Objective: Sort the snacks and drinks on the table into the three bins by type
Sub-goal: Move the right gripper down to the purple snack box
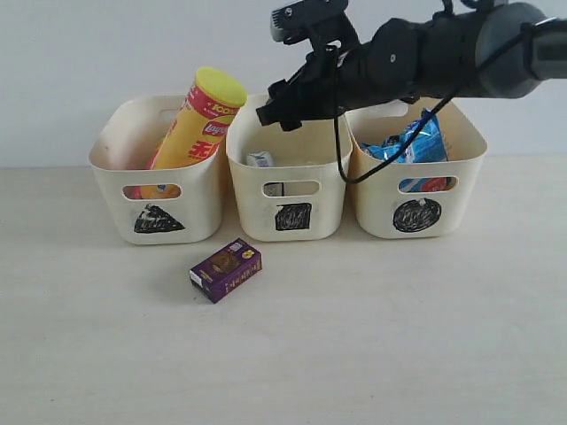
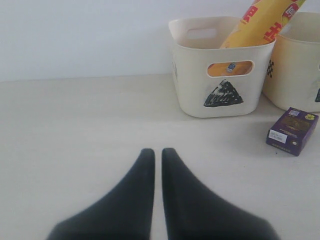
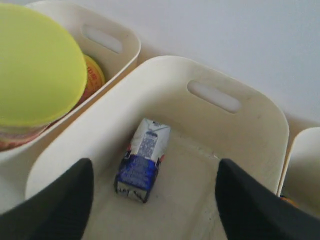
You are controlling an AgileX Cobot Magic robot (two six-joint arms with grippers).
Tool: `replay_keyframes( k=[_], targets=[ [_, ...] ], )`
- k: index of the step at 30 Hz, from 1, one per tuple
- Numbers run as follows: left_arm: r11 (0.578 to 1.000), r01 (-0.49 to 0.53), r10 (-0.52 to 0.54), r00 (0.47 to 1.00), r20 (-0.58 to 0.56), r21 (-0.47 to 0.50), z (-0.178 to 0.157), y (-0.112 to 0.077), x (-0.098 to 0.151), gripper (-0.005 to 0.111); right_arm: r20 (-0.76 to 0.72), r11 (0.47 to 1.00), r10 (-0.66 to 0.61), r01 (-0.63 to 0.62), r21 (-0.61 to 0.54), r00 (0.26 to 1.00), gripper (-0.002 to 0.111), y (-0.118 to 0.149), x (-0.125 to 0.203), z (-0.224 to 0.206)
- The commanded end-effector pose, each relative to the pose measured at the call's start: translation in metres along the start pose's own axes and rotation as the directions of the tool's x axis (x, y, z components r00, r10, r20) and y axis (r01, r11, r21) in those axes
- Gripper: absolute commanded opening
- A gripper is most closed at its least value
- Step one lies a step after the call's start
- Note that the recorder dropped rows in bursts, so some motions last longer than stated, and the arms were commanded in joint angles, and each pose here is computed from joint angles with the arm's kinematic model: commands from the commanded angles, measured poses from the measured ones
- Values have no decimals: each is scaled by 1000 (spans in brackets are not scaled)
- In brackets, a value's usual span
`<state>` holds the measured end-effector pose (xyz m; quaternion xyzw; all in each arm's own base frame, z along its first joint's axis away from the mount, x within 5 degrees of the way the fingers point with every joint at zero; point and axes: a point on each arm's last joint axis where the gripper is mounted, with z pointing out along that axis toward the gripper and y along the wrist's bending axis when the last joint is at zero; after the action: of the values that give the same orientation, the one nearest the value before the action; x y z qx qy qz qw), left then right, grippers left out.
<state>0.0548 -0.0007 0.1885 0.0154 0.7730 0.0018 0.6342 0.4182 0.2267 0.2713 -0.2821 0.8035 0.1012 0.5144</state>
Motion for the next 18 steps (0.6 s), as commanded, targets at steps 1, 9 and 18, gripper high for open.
replay_keyframes(
  k=[1,9,18],
  targets=[
    [1000,15,-15,1000,7,0,0,0,0,4,-86,996,-79,75,-55,993,40,2,-8,-22],
    [1000,15,-15,1000,7,0,0,0,0,4,-213,968,-216,180,-174,953,0,12,-4,-40],
    [1000,15,-15,1000,7,0,0,0,0,4,-186,733,-620,478,-484,762,0,64,8,-50]
  ],
)
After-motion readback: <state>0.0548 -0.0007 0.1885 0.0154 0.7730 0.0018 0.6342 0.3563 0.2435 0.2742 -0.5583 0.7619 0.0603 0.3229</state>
